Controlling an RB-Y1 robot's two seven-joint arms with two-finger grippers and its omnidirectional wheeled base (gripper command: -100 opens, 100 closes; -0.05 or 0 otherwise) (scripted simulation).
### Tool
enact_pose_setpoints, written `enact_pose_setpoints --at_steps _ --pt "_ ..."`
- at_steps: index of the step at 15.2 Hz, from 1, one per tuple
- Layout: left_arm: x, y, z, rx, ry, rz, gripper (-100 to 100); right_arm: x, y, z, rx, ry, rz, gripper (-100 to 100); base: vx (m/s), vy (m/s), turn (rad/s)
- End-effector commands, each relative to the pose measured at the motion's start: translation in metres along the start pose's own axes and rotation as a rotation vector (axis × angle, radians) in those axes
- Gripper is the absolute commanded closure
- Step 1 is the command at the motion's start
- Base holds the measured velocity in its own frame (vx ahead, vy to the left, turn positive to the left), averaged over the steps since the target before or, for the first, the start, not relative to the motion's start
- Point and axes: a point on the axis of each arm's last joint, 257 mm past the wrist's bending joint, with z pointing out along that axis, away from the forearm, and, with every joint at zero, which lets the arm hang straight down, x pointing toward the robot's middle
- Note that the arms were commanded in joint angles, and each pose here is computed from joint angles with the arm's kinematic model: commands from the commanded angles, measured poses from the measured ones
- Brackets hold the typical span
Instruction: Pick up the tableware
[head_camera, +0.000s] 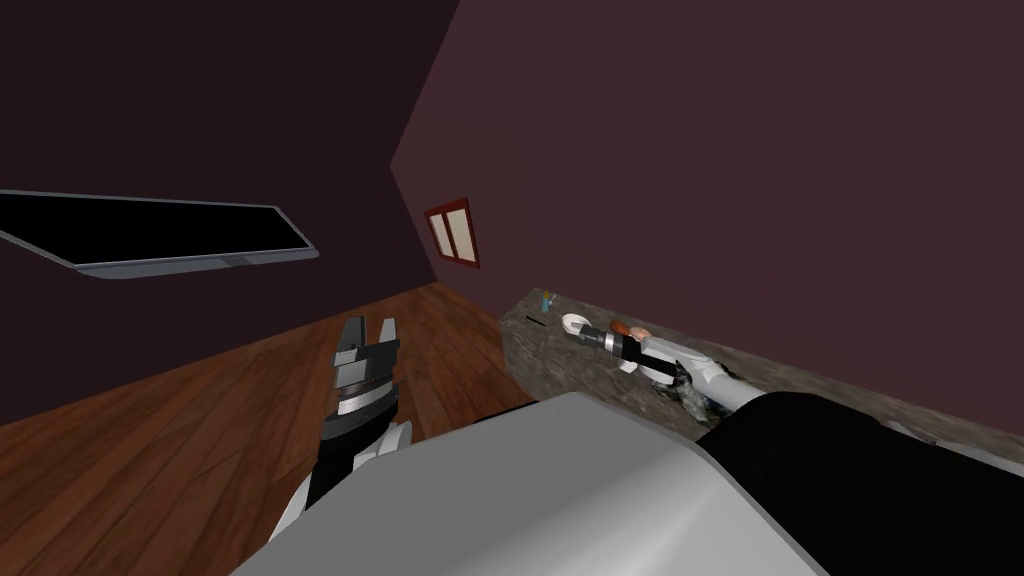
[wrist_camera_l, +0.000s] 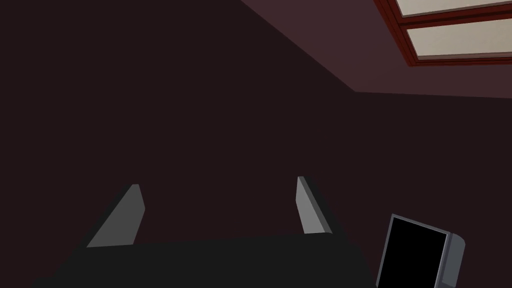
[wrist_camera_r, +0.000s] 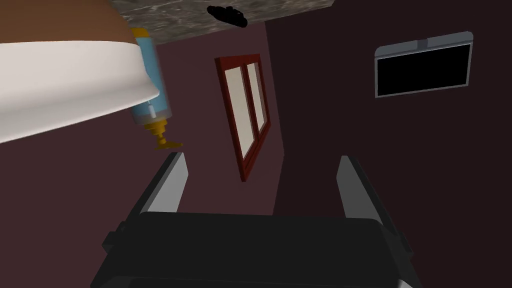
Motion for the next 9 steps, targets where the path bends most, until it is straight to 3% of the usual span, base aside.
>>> enact_pose_setpoints --at_steps 1,6,9 --pt "0.0 0.0 0.0 0.0 0.0 0.0 0 0.004 -0.004 -0.006 0.003 0.032 -0.022 -100 0.016 0.016 0.059" --pt "0.0 0.0 0.0 0.0 0.0 0.0 0 0.041 -0.041 -0.042 0.04 0.226 -0.118 -100 0.027 0.032 0.125" --pt "0.0 0.0 0.0 0.0 0.0 0.0 0 0.047 -0.057 -0.059 0.049 0.309 -0.17 -100 0.025 0.047 0.131"
